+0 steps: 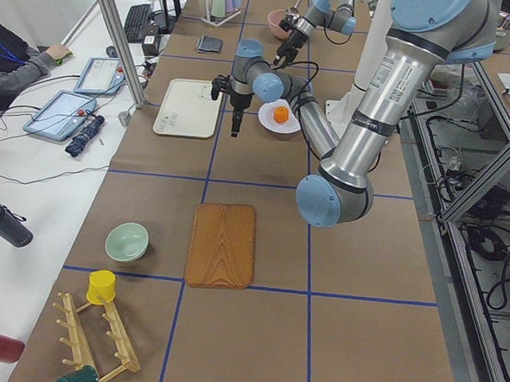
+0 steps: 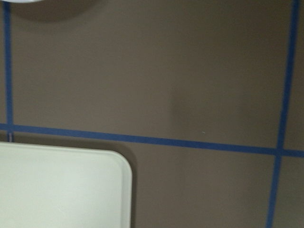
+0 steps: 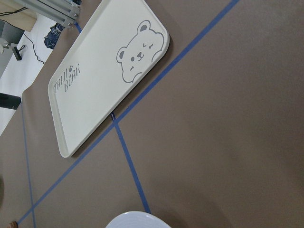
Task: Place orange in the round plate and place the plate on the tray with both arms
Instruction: 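Open and withdraw the left gripper while the right gripper approaches the plate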
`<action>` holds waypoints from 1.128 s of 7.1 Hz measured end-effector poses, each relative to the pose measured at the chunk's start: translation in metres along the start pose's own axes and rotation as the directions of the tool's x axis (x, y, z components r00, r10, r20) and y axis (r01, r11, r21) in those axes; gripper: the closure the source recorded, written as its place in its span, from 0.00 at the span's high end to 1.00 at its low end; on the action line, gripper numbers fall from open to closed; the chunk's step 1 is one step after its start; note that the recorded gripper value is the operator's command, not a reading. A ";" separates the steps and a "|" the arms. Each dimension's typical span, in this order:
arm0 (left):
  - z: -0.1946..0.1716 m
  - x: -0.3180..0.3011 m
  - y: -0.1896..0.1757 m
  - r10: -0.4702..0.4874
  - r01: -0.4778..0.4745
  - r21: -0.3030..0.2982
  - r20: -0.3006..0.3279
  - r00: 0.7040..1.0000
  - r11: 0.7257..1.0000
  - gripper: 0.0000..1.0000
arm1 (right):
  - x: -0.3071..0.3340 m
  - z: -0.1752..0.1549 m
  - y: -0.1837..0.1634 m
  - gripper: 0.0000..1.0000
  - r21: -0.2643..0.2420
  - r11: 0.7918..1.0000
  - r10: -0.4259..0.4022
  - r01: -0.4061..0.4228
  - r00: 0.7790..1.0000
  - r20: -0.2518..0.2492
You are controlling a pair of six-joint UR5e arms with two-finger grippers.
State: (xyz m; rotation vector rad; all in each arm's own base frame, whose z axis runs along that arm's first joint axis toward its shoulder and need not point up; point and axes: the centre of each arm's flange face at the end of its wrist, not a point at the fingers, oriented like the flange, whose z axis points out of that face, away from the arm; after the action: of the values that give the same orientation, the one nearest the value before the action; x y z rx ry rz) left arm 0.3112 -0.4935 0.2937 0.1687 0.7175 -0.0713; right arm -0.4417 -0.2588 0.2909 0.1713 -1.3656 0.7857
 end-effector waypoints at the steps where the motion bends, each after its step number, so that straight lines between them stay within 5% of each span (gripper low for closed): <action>1: 0.008 -0.052 -0.009 0.018 -0.018 -0.005 0.046 0.999 1.000 0.98 | 0.011 -0.003 0.029 0.96 0.000 1.000 0.027 -0.027 1.000 0.009; 3: -0.001 -0.198 -0.031 0.112 -0.109 -0.050 0.071 0.991 0.993 0.98 | 0.026 -0.011 0.069 0.96 -0.005 0.999 0.048 -0.048 0.999 0.022; 5: -0.019 -0.371 -0.033 0.211 -0.209 -0.107 0.015 0.977 0.972 0.98 | 0.036 -0.012 0.096 0.90 -0.006 0.996 0.088 -0.088 0.996 0.031; 8: -0.004 -0.550 -0.004 0.220 -0.231 -0.140 -0.084 0.972 0.963 0.98 | 0.023 0.017 0.141 0.81 -0.004 0.984 0.178 -0.178 0.982 0.061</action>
State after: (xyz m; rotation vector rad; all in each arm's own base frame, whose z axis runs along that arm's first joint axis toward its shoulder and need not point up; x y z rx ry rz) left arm -0.1060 -0.4930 0.6529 0.1093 0.7643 0.2067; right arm -0.5389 -0.1551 0.2700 0.0758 -1.4523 0.9373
